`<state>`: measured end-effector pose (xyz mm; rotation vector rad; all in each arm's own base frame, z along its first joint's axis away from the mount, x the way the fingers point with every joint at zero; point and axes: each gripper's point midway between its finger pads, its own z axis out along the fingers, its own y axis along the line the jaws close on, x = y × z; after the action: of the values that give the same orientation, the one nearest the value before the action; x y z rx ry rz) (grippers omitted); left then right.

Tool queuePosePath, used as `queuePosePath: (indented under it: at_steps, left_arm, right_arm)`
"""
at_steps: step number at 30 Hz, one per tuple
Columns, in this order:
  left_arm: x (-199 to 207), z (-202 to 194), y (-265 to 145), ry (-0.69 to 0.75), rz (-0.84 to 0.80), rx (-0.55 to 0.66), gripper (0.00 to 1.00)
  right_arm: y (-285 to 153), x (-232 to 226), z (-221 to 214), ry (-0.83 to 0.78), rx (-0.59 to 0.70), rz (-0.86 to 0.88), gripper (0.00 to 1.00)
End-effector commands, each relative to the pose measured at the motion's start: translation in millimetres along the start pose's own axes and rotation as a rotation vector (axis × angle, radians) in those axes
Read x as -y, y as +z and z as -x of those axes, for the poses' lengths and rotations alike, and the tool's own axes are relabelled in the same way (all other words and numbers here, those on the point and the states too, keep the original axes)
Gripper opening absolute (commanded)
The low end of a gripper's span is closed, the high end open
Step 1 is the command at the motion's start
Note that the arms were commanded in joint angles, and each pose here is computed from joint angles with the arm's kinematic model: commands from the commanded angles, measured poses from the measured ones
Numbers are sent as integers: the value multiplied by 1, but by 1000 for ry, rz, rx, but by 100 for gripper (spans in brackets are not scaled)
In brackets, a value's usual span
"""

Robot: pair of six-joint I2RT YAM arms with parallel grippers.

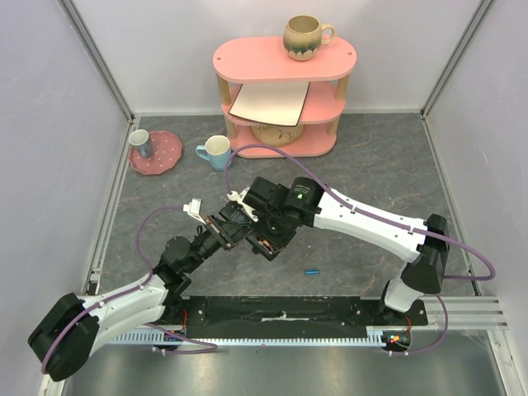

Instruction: Load the batteries into the remote control

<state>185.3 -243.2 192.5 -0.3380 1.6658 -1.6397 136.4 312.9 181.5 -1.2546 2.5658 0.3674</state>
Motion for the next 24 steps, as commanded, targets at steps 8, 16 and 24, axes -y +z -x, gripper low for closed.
queuePosePath:
  at_steps: [8, 16, 24]
  left_arm:
    - [-6, -16, -20, -28, -40, -49, 2]
    - [-7, -14, -20, -25, -30, -38, 2]
    - [-12, -14, -21, -20, -13, -33, 2]
  right_arm:
    - [0, 17, 24, 7, 74, -102, 23]
    - [-7, 14, 29, 24, 100, -90, 34]
    - [-16, 8, 32, 31, 118, -55, 37]
